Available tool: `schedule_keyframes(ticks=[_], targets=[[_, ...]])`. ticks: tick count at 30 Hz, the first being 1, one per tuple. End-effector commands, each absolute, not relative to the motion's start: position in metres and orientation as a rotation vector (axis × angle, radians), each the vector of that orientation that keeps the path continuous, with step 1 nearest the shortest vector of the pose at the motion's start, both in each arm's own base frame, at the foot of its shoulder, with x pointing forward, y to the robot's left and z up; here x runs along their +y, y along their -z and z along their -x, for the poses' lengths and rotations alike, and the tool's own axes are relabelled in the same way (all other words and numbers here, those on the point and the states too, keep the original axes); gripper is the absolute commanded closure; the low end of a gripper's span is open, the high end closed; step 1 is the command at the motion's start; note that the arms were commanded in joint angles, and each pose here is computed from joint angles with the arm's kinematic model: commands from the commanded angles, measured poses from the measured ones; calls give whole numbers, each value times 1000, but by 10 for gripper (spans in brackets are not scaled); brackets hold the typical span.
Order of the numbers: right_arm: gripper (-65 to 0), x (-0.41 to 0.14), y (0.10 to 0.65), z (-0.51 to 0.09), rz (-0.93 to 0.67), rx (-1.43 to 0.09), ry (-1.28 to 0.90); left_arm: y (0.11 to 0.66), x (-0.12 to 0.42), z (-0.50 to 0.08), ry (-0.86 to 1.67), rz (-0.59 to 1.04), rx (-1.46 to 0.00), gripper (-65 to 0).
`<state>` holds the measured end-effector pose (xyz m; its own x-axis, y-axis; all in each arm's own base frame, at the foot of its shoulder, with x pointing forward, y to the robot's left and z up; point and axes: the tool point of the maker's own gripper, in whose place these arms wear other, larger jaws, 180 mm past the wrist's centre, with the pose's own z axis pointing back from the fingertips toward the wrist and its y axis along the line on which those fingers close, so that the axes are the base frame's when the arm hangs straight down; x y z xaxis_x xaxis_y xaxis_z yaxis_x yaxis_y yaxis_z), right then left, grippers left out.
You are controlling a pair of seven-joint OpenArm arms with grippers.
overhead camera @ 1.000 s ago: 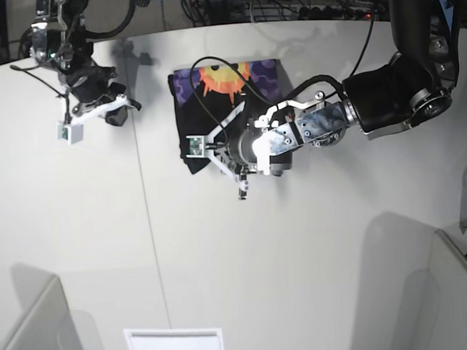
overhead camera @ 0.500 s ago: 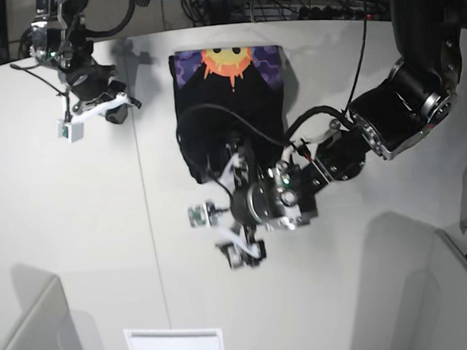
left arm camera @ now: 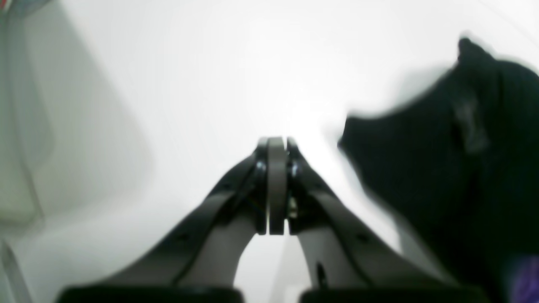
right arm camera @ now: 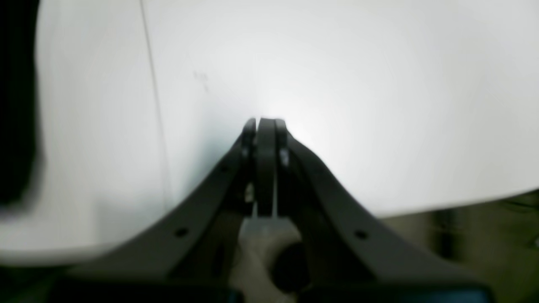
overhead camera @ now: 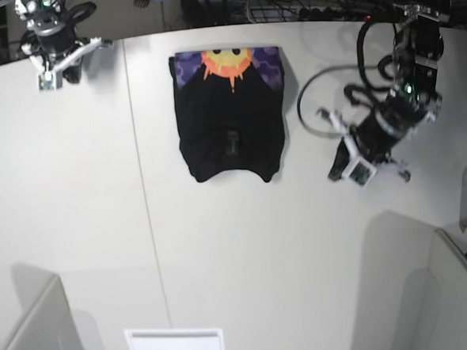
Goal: Fold the T-shirt properly
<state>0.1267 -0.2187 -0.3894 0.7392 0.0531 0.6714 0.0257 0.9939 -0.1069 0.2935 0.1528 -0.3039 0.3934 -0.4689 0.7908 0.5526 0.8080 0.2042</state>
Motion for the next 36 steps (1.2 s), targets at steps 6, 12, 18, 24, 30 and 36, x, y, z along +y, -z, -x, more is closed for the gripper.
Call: schedule_keyframes(ticks=[6, 12, 18, 24, 30, 36], targets=[[0, -201, 390, -52, 211, -653, -343, 323, 185, -171, 770, 95, -1093, 0], [0, -154, 401, 34, 56, -444, -395, 356, 221, -21, 561, 104, -951, 0], [0, -81, 422, 109, -147, -185, -448, 427, 255, 152, 493, 162, -552, 0], [0, -28, 491, 165, -274, 59, -426, 516, 270, 226, 234, 153, -299, 0], [0, -34, 585, 213, -202, 271, -369, 563, 264, 204, 96, 145, -200, 0], [0, -97, 633, 188, -37, 89, -458, 597, 244, 200, 260, 210, 61, 0]])
